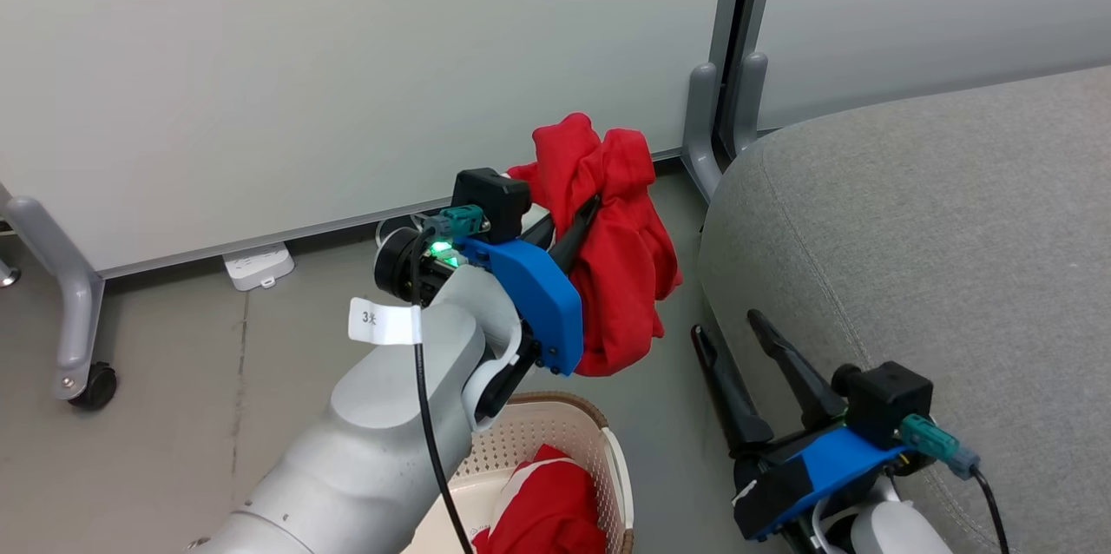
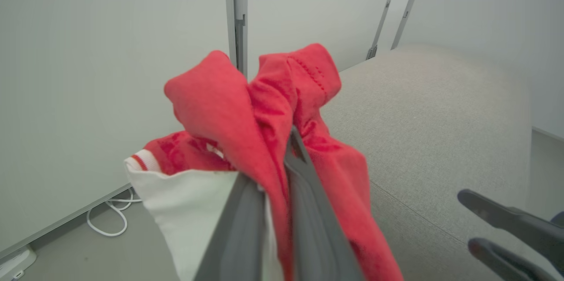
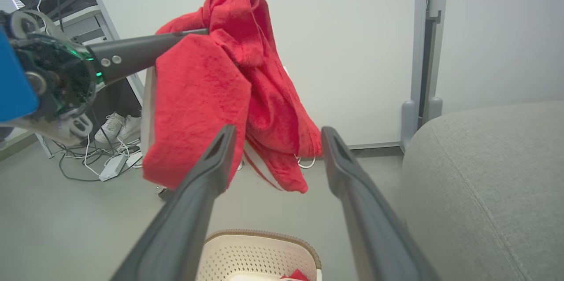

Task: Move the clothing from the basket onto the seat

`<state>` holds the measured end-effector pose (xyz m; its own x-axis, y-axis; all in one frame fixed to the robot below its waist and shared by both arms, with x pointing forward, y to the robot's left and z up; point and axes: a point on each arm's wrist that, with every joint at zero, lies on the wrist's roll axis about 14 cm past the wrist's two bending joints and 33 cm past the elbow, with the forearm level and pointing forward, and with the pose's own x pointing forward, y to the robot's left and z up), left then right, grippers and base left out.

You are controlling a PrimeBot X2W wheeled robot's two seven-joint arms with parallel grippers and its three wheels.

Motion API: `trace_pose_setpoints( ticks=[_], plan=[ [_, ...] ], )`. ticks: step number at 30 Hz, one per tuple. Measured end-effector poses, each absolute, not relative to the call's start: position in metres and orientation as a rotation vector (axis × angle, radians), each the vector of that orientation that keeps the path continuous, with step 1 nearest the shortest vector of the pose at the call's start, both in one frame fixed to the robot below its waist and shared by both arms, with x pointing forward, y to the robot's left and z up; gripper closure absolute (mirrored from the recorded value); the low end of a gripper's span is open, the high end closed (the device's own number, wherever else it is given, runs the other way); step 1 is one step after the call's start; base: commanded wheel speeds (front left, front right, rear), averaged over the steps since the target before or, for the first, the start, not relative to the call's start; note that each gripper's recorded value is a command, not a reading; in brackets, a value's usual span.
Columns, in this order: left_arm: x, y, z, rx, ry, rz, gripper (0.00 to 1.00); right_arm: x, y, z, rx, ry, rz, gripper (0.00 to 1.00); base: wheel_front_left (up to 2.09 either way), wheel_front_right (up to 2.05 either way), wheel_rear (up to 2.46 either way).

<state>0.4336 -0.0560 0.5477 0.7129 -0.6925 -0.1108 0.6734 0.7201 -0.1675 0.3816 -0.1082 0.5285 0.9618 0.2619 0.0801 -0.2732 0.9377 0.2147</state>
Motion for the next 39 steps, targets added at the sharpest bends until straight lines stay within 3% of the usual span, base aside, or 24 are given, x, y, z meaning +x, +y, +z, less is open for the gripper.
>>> trace_pose_setpoints(
  ticks=[16, 39],
  plan=[
    [0.435, -0.058, 0.539, -0.148, 0.197, -0.768, 1.0, 0.387, -0.043, 0.524, 0.244, 0.007, 0.474, 0.0, 0.0, 0.0, 0.0],
    [0.425, -0.065, 0.544, -0.169, 0.193, -0.797, 1.0, 0.433, -0.048, 0.503, 0.038, 0.099, 0.47, 0.0, 0.0, 0.0, 0.0]
  ],
)
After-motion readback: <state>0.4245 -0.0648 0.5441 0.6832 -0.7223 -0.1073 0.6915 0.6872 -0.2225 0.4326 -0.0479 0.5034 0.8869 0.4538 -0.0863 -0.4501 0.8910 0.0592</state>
